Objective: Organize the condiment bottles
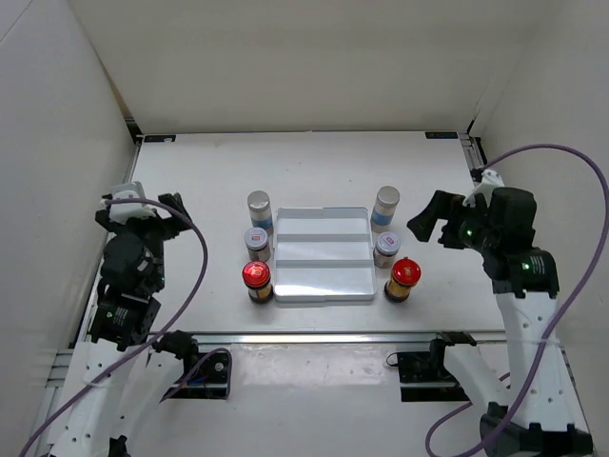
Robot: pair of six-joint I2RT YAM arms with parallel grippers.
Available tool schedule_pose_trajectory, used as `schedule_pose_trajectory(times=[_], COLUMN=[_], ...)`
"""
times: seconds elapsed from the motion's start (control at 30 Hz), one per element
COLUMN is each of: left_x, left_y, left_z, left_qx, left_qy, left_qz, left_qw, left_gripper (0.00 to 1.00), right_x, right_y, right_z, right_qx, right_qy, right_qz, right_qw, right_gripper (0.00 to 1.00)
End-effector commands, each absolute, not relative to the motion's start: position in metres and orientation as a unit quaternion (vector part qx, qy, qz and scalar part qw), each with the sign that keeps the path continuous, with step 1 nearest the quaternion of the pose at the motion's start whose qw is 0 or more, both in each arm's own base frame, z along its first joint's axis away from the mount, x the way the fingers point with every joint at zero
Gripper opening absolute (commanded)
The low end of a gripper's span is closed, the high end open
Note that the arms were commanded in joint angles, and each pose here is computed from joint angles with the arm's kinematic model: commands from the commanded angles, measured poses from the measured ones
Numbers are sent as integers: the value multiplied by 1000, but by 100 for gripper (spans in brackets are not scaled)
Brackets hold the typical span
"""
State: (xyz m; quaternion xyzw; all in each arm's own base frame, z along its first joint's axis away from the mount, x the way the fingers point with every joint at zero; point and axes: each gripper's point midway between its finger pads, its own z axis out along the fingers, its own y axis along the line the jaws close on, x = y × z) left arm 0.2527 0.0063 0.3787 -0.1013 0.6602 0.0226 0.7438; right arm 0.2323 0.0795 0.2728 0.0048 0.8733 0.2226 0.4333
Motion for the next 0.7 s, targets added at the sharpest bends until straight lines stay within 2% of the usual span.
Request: schedule_pose_trajectory(times=[0.0,0.03,0.1,0.17,0.2,0.27,0.4,0.67], left_x=[248,249,250,254,254,257,262,263], left_y=[17,18,13,-3,-11,-27,-39,-36], left_z=[307,300,299,295,292,291,275,274], left_qx=[-129,-141,-137,-111,-96,-74,-81,-96], left_qy=[730,730,729,732,733,737,759,754], left_qz=[65,71,66,35,17,-14,-28,-28], left_qw=[668,665,668,672,674,672,645,649], left_gripper=[100,100,100,100,100,100,100,100], right_x=[221,213,207,204,199,197,193,191], right_y=[62,48,42,49,65,73,71,70], right_z=[292,282,269,260,256,236,194,158], right_qx=[60,135,183,129,98,89,105,92], right_qy=[856,860,867,880,885,903,945,972], right_qz=[189,166,152,158,194,204,157,14], right_qw=[477,463,439,429,412,367,268,216], right_gripper=[100,100,100,100,100,100,100,100])
